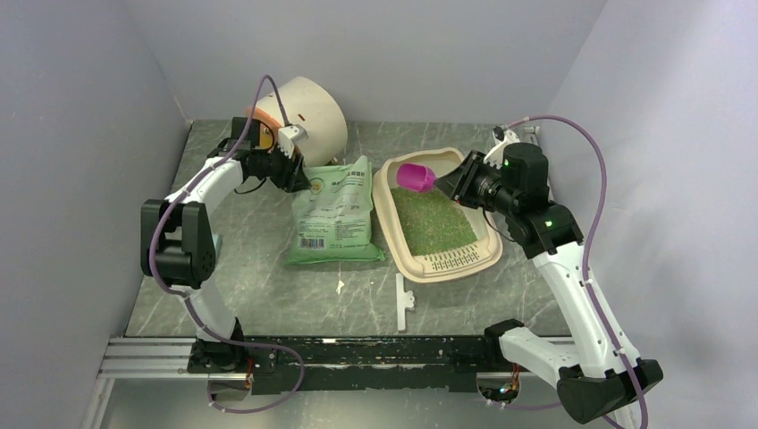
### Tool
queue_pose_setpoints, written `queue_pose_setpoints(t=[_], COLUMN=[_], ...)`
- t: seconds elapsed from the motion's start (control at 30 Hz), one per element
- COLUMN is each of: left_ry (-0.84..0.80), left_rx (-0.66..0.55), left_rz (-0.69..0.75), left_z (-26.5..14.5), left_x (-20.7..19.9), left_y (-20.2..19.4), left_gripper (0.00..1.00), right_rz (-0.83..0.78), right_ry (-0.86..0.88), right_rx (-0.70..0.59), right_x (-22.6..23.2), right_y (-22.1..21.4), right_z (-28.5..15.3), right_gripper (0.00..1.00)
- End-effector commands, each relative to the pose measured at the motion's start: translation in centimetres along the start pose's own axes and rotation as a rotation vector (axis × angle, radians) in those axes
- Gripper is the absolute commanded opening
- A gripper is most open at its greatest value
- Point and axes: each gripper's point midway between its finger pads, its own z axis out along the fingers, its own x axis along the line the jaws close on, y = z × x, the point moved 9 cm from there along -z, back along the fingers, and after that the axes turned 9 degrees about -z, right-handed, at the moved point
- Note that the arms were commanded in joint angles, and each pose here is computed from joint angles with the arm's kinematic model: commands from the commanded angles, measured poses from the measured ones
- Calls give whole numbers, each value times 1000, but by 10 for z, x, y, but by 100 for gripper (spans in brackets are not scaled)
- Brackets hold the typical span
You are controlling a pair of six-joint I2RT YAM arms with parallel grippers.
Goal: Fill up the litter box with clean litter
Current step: 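Scoop the cat litter from the cat litter bag.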
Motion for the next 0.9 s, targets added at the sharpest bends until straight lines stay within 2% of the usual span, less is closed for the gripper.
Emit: queue_pose_setpoints(t=[0.0, 0.07, 0.17, 0.2, 0.37, 0.67, 0.87], left_ry=[-11, -11, -21, -27, -74, -110, -147], left_rx=[-21, -49, -103, -114, -132, -247, -292], left_rz=[35, 40, 60, 63, 101, 239, 275], left_z=[2, 1, -3, -5, -19, -68, -97], left_x=[-1, -5, -12, -15, -40, -133, -177], left_y=[7, 10, 18, 19, 21, 23, 4], left_gripper=[44, 35, 10, 5, 5, 5, 5], right_rz=[-7, -6, -3, -3, -17, -91, -143], right_ry=[18, 20, 24, 26, 48, 155, 289], right_rx=[-30, -30, -29, -27, -23, -54, -93], right_x=[3, 3, 3, 3, 4, 20, 41], right_y=[4, 3, 3, 2, 3, 22, 41], right_z=[-2, -2, -2, -1, 1, -5, -23], right_gripper=[0, 0, 0, 0, 0, 0, 0])
